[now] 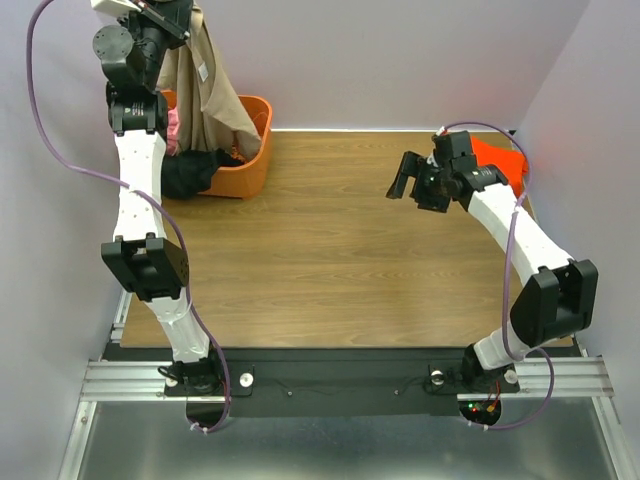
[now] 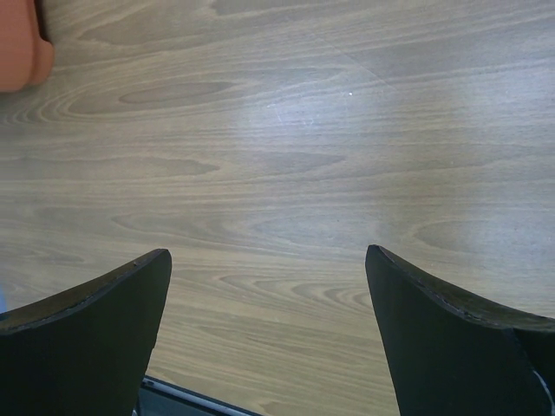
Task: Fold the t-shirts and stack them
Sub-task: Move the tshirt to the center of the board
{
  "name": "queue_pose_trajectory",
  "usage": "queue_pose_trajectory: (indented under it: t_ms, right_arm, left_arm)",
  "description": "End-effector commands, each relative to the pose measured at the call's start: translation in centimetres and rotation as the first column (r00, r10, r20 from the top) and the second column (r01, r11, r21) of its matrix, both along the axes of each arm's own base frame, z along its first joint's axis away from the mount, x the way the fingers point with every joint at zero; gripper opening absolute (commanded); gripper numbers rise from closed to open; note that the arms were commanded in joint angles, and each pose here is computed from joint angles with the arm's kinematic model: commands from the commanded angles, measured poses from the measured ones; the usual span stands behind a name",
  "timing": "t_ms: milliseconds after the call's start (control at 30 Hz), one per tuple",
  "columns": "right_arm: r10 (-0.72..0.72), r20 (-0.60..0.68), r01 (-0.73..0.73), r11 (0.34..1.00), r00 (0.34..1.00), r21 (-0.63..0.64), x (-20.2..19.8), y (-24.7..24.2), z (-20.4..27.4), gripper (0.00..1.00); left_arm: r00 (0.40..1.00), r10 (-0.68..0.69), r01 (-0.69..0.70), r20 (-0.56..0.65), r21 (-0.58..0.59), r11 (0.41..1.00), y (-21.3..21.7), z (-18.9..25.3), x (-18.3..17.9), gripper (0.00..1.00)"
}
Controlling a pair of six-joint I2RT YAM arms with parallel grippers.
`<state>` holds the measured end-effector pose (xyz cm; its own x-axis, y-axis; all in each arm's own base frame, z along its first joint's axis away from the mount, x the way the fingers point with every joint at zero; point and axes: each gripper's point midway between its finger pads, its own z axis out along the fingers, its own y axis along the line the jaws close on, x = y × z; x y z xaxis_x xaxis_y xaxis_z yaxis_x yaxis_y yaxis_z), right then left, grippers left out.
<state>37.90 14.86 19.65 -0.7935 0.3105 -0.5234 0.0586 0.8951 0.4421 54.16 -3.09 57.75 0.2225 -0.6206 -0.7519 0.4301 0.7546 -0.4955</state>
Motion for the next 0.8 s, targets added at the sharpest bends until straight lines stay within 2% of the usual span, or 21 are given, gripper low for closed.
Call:
queue_pose_trajectory:
  t_ms: [0, 133, 267, 433, 533, 667, 767]
  right_arm:
    - [0.009, 0.075, -0.01, 1.0, 0.997, 0.011, -0.3, -0.2, 2.1, 0.99]
    - [0.015, 0.083, -0.017, 1.0, 0.996, 0.013, -0.6, -0.3, 2.4, 0.99]
    - [0.026, 0.081, -0.028, 0.999, 0.996, 0.019, -0.8, -0.1, 2.3, 0.99]
    - [0.028, 0.083, -0.03, 0.999, 0.996, 0.015, -1.1, -0.2, 2.3, 0.99]
    - [0.025, 0.081, -0.026, 1.0, 0.996, 0.009, -1.2, -0.4, 2.1, 0.99]
    - [0.024, 0.085, -0.025, 1.0, 0.996, 0.007, -1.2, -0.4, 2.2, 0.99]
    - [0.022, 0.088, -0.023, 1.0, 0.996, 0.003, -1.0, -0.5, 2.2, 0.99]
  left_arm:
    - [0.958, -0.109, 0.098, 0.265, 0.055, 0.994, -2.4, 7.9, -6.9, 0.0]
    - [0.927, -0.139, 0.13, 0.348, 0.049, 0.99, -2.9, 10.3, -9.4, 0.0]
    - [0.868, -0.15, 0.163, 0.473, 0.014, 0.987, -2.8, 13.9, -12.4, 0.0]
    - [0.818, -0.172, 0.244, 0.548, -0.061, 0.968, -2.5, 15.3, -13.6, 0.0]
    - [0.76, -0.169, 0.287, 0.627, -0.091, 0.954, -2.1, 16.3, -15.3, 0.0]
    - [0.736, -0.169, 0.301, 0.656, -0.093, 0.949, -2.0, 17.2, -16.0, 0.0]
    - [0.693, -0.195, 0.35, 0.694, -0.087, 0.933, -2.2, 17.9, -17.5, 0.0]
